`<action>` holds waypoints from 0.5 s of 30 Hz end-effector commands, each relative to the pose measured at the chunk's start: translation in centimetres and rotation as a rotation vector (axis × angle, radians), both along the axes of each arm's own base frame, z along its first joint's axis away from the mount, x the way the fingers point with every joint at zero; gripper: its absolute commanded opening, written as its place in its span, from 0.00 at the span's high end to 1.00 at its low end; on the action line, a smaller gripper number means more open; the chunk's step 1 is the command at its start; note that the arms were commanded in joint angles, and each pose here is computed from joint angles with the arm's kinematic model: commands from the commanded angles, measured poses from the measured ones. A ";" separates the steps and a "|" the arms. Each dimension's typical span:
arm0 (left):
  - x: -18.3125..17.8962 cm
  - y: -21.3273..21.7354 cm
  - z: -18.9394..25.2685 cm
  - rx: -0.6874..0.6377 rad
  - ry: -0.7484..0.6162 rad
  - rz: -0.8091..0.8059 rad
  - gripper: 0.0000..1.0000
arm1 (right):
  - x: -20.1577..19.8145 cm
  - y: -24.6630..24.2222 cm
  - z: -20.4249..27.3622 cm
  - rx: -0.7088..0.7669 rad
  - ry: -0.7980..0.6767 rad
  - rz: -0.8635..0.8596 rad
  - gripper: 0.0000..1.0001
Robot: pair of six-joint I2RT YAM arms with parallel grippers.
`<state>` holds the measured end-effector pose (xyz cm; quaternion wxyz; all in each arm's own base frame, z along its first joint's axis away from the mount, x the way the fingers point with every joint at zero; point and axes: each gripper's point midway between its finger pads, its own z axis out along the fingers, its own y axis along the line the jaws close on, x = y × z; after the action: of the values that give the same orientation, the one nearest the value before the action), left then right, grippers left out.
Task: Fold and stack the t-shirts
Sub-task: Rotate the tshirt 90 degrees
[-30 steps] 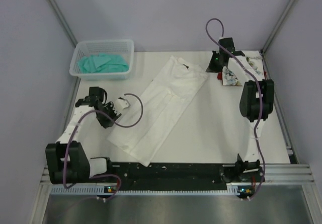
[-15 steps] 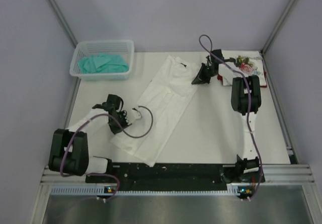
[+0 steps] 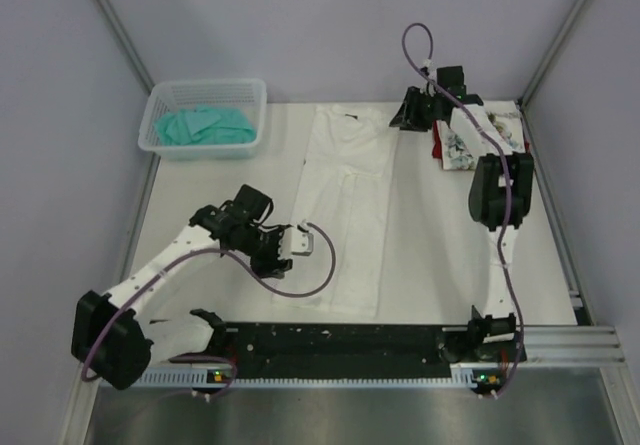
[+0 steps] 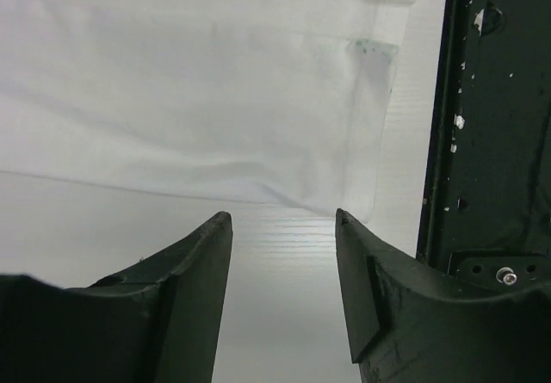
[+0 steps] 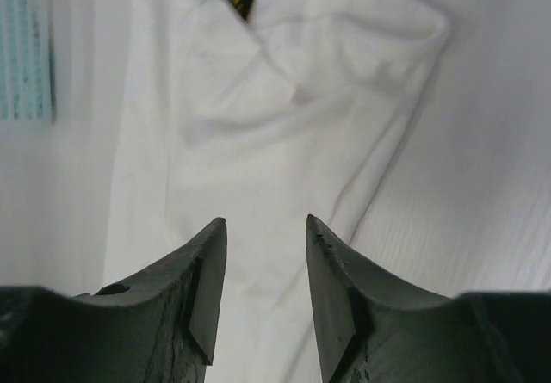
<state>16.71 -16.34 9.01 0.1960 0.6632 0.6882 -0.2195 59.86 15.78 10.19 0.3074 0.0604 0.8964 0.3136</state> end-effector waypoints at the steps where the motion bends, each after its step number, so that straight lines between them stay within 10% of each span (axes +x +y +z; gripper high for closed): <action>1: -2.4 -0.4 2.9 -0.103 -0.041 -0.111 0.41 | -9.4 4.2 17.5 -0.199 -0.608 0.408 0.54; 10: -5.2 0.1 -2.0 -0.161 -0.101 -0.330 0.40 | -35.8 9.6 14.3 -0.190 -1.226 1.028 0.36; 15: -5.7 0.5 -3.9 -0.137 -0.111 -0.346 0.40 | -45.1 9.0 6.0 -0.383 -1.062 1.401 0.36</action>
<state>10.59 -14.80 5.10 0.2032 0.7467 0.5766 -0.2619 19.86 25.10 22.59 0.5184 -0.5735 0.5453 0.3241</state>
